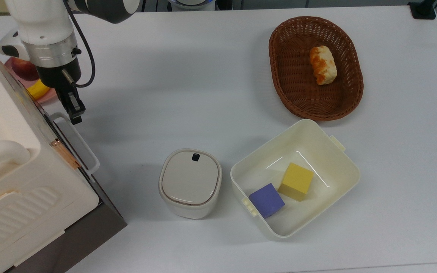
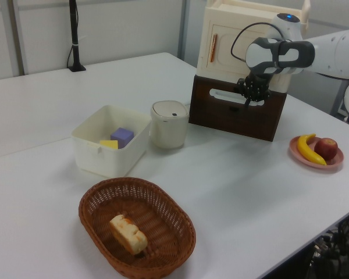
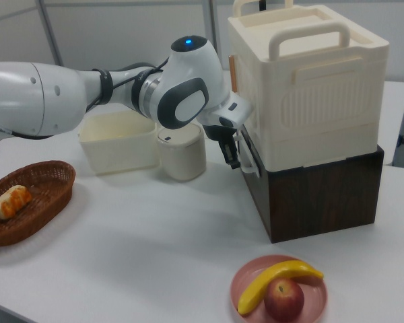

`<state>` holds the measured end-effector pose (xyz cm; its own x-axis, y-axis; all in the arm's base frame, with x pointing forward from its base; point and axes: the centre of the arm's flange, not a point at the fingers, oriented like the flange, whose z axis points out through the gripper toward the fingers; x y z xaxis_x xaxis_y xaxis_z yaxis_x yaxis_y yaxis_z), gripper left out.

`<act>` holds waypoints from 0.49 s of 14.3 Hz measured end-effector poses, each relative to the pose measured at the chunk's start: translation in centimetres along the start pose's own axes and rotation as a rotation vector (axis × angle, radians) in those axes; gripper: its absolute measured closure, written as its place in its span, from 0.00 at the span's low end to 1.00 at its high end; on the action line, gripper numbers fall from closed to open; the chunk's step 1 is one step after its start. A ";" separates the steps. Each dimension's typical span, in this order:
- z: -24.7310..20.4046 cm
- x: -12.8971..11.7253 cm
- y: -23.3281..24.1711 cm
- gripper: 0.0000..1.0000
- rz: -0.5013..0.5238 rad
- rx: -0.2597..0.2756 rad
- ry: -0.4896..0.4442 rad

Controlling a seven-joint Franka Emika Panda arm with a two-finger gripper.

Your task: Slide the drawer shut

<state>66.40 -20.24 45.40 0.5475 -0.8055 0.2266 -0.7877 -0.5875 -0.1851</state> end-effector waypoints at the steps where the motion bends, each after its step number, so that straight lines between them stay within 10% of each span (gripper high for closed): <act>1: 0.0 0.0 0.0 0.99 0.000 0.000 0.000; 7: 0.4 -2.2 -2.6 0.99 -0.119 -0.029 0.016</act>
<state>67.36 -17.00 45.03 0.6333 -0.7288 0.2604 -0.7255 -0.6762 -0.1281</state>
